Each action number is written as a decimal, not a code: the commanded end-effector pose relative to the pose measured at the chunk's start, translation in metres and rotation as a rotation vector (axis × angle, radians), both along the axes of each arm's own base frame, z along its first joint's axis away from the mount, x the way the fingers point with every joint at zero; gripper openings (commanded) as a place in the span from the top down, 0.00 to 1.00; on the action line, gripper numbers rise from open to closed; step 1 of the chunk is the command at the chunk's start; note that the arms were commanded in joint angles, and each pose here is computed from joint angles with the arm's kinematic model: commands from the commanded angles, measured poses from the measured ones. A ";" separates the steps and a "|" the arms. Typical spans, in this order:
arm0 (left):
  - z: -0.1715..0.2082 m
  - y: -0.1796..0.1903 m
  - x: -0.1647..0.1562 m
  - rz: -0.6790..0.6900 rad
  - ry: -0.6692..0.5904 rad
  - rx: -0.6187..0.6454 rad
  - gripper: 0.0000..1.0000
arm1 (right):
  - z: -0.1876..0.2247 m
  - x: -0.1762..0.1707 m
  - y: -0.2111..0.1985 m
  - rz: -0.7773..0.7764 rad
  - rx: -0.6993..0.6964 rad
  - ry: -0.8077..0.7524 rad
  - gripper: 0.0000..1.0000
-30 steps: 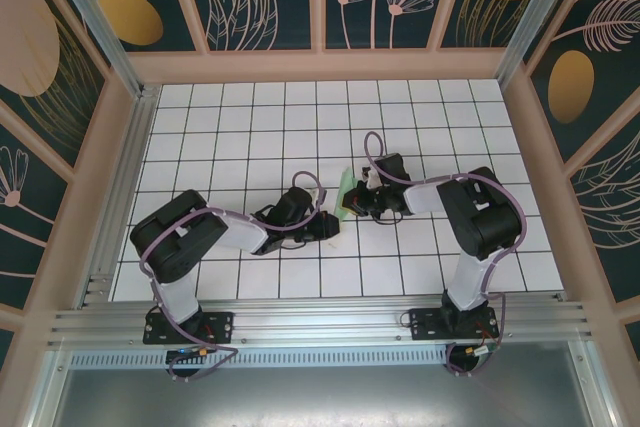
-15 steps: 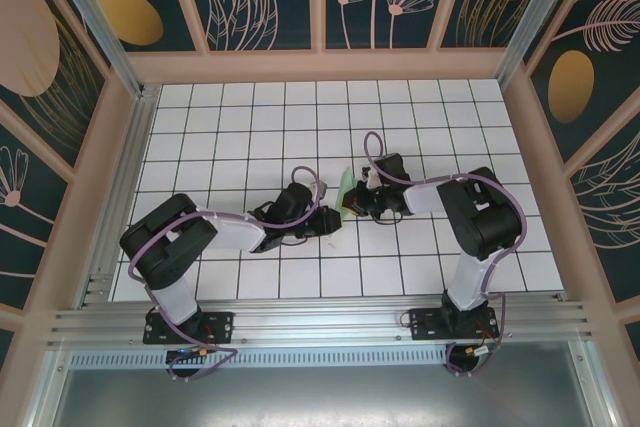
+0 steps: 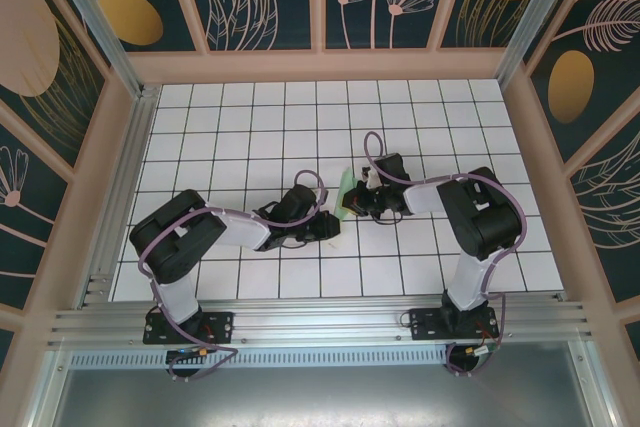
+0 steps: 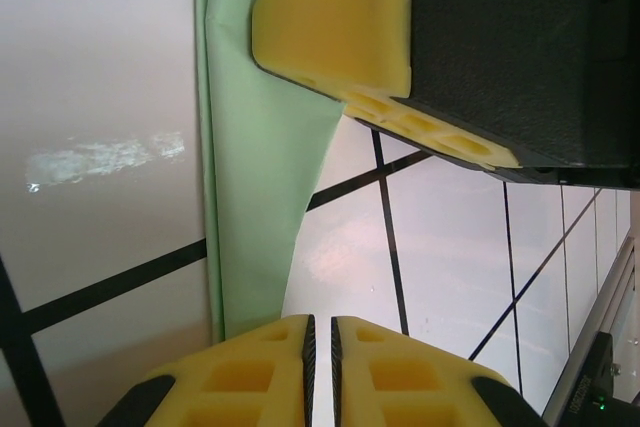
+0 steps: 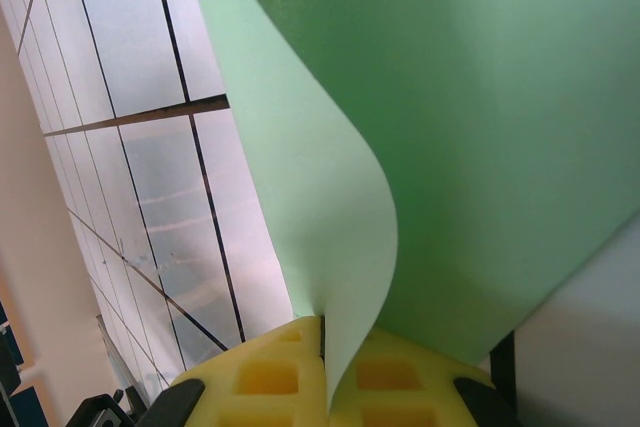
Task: Fold a paper plane with a square sheet of paper (pick it up from the middle)
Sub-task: Fold the wing for the fifth time at the center of the table.
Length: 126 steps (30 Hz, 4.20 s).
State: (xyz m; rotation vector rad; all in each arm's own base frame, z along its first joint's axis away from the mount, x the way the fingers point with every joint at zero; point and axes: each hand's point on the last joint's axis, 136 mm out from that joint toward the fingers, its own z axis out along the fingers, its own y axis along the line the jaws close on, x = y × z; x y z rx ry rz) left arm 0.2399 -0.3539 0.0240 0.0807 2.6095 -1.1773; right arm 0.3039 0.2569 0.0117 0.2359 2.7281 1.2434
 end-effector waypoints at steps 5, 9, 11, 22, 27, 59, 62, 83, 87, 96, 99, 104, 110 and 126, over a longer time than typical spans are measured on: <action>-0.023 0.011 -0.013 -0.036 0.043 0.100 0.84 | -0.077 -0.027 -0.047 -0.074 -0.301 0.144 0.94; -0.026 0.012 -0.016 -0.046 0.054 0.100 0.84 | -0.078 -0.027 -0.047 -0.073 -0.305 0.147 0.93; -0.027 0.011 -0.017 -0.052 0.057 0.102 0.84 | -0.079 -0.027 -0.047 -0.076 -0.306 0.150 0.94; -0.045 0.027 -0.034 -0.087 0.093 0.207 0.84 | -0.080 -0.028 -0.048 -0.076 -0.311 0.155 0.94; -0.050 0.033 -0.045 -0.114 0.121 0.229 0.84 | -0.081 -0.028 -0.048 -0.078 -0.313 0.160 0.94; 0.017 -0.005 0.029 0.053 -0.055 0.023 0.89 | -0.082 -0.031 -0.046 -0.057 -0.313 0.163 0.94; 0.006 0.001 0.027 0.056 -0.040 0.055 0.89 | -0.082 -0.031 -0.045 -0.056 -0.313 0.160 0.94; -0.028 0.008 0.006 0.010 0.046 0.084 0.89 | -0.079 -0.030 -0.045 -0.055 -0.307 0.156 0.91; -0.037 0.017 0.000 -0.008 0.050 0.137 0.90 | -0.066 -0.024 -0.043 -0.051 -0.294 0.122 0.83; -0.049 0.033 -0.006 -0.039 0.045 0.235 0.94 | -0.018 0.000 -0.043 -0.069 -0.309 0.013 0.84; -0.050 0.032 -0.006 -0.043 0.043 0.236 0.94 | -0.012 0.000 -0.048 -0.083 -0.326 -0.002 0.86; -0.050 0.030 -0.007 -0.052 0.043 0.230 0.94 | -0.008 0.000 -0.046 -0.070 -0.318 -0.016 0.86; -0.050 0.029 -0.007 -0.059 0.045 0.229 0.95 | -0.003 0.001 -0.041 -0.048 -0.284 -0.038 0.78; -0.049 0.028 -0.007 -0.061 0.049 0.227 0.94 | 0.008 0.014 -0.043 -0.050 -0.272 -0.099 0.87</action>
